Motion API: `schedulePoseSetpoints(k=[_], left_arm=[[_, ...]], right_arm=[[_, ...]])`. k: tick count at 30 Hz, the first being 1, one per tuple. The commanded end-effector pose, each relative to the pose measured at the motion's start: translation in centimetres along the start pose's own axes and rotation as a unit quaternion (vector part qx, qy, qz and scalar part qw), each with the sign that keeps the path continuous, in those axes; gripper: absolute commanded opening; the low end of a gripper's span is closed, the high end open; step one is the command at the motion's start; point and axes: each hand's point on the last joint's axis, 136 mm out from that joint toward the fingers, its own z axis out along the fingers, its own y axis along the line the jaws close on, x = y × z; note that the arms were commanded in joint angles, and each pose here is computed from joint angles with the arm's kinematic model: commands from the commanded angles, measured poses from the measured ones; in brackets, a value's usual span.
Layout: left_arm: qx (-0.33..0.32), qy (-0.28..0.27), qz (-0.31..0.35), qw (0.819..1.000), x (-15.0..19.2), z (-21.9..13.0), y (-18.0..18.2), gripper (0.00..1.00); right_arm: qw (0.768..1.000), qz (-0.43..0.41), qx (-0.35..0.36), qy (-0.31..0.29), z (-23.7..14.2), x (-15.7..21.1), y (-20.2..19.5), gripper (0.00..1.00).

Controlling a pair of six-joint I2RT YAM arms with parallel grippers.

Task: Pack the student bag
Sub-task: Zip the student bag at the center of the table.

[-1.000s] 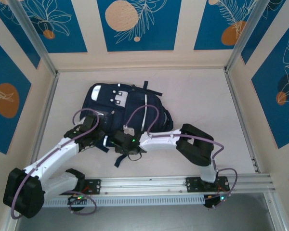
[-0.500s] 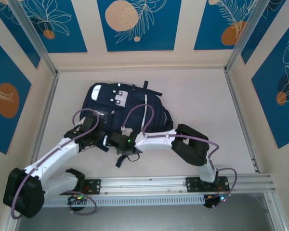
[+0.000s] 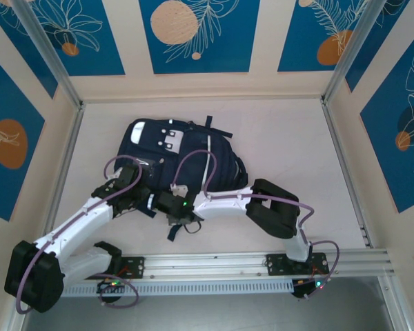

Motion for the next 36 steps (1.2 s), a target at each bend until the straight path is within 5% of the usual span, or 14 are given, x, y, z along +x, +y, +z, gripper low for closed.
schedulePoseSetpoints(k=[1,15,29,36], left_arm=[[-0.011,-0.020,0.004,1.000,-1.2,-0.6,0.1,0.39],[-0.047,-0.037,0.018,0.998,-2.6,-0.7,0.8,0.35],[-0.059,-0.041,0.043,0.996,-3.5,-0.8,0.1,0.38],[-0.034,-0.022,0.071,0.997,-3.5,-0.2,-2.3,0.39]], right_arm=[[0.999,-0.028,-0.004,0.026,-0.7,1.2,0.0,0.04],[0.999,-0.042,-0.003,0.025,-2.8,2.1,-3.1,0.00],[0.999,-0.032,0.008,0.003,-5.3,2.4,-11.8,0.00],[0.992,-0.082,-0.091,0.003,-6.5,2.4,-10.1,0.00]])
